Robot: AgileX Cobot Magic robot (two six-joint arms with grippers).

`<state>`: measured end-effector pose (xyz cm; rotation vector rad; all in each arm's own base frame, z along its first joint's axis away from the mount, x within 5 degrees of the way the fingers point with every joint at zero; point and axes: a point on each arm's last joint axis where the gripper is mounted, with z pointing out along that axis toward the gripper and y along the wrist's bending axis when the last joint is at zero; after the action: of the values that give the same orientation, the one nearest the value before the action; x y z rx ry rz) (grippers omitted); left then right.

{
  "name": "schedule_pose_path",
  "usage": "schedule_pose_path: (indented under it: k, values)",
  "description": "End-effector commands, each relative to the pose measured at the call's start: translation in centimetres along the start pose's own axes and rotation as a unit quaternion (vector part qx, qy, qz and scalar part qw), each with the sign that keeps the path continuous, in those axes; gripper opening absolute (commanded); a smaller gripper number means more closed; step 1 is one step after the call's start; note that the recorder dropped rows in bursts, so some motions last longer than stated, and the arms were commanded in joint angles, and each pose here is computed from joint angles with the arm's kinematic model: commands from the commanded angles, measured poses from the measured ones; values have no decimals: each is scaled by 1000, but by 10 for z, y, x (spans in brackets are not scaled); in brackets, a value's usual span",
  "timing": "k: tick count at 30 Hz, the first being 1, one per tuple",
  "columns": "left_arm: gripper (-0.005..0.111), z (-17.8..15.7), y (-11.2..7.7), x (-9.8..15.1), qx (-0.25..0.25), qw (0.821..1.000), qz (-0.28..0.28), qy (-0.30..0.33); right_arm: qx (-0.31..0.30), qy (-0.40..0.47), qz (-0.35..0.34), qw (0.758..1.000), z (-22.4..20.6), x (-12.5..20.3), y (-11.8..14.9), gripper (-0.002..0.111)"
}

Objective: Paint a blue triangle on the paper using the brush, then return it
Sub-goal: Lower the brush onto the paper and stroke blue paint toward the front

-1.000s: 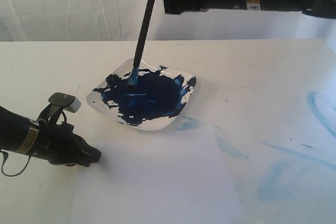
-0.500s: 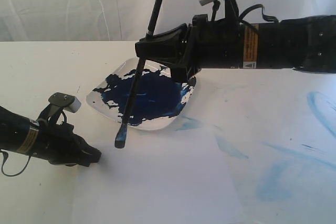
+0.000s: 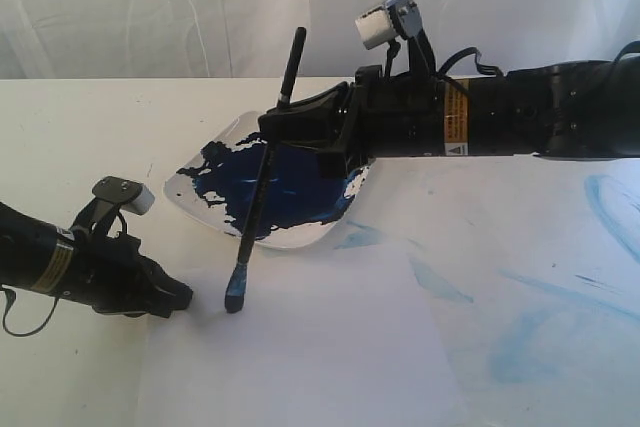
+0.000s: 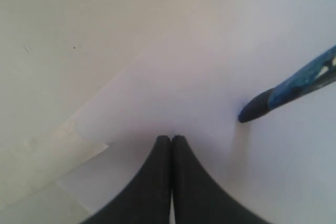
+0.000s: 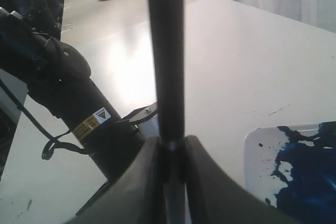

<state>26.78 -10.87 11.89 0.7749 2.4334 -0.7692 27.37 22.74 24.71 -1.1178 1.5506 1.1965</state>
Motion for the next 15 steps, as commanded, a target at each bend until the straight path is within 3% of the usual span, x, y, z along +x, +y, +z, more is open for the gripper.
schedule_pose_path:
  k: [1,15]
  values:
    - [0,3,1,4,-3,1000,5,12,7,-1,-2,1000,0,0,-1,0]
    - [0,3,1,4,-3,1000,5,12,30,9,2,999,-1,2,-6,0]
